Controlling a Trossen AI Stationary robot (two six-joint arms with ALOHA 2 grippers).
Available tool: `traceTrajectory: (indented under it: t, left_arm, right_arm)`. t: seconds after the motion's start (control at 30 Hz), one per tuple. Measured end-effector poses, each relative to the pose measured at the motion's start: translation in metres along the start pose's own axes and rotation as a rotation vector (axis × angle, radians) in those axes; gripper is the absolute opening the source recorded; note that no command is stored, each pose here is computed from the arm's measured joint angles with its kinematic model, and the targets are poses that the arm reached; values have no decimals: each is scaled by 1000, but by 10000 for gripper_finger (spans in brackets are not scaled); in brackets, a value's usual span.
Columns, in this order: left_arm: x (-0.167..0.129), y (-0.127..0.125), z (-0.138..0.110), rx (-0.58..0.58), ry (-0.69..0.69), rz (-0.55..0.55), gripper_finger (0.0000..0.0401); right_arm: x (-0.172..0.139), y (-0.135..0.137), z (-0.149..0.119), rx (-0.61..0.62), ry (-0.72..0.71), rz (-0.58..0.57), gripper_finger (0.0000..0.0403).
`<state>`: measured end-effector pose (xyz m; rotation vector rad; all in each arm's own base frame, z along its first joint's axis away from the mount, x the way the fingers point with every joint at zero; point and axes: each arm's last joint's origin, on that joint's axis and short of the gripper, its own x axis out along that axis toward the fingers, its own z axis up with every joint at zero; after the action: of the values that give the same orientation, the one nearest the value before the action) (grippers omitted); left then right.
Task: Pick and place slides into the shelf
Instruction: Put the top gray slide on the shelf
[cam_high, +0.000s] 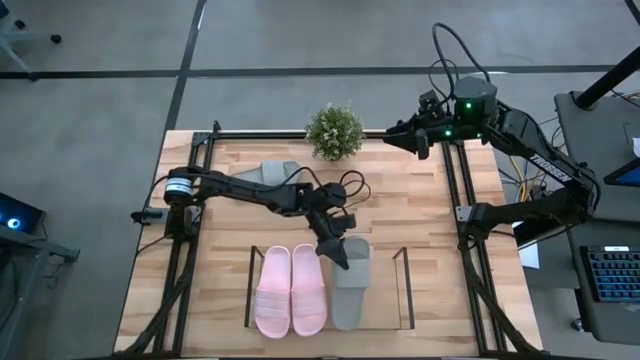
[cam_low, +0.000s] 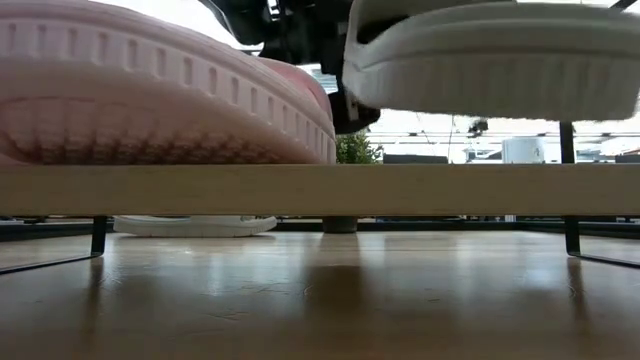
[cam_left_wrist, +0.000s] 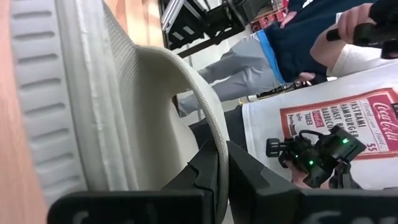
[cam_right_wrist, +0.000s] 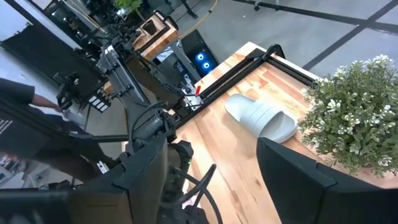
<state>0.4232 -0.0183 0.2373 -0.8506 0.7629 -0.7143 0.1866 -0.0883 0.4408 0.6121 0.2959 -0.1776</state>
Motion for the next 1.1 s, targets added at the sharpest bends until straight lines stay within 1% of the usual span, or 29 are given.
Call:
traceTrajectory:
  t: [0.13,0.3,0.43,0.57,0.7,0.77,0.83,0.97,1.1]
  left_arm:
    - [2,9,-7,12,1,9,0]
    - [3,21,-18,-19,-16,8,0]
    - [3,26,-24,-11,-37,-10,0]
    - [2,33,-30,-25,-36,5,0]
    - [-2,43,-37,-67,-33,25,0]
    - [-4,45,-38,-96,-33,34,0]
    - [-5,46,-38,-99,-36,35,1]
    - [-5,46,-37,-104,-36,36,20]
    - [-5,46,-38,-127,-33,33,51]
  right_arm:
    - [0,0,0,0,0,0,242]
    - [0,0,0,0,1,-1,238]
    - [1,-1,-1,-1,-3,-12,236]
    - [2,-2,-1,1,-4,-28,240]
    - [2,-3,-2,1,-4,-28,237]
    - [2,-3,-2,3,-3,-28,236]
    - [2,-3,-2,4,-4,-28,237]
    - [2,-3,-2,4,-4,-28,242]
    - [2,-3,-2,3,-4,-28,243]
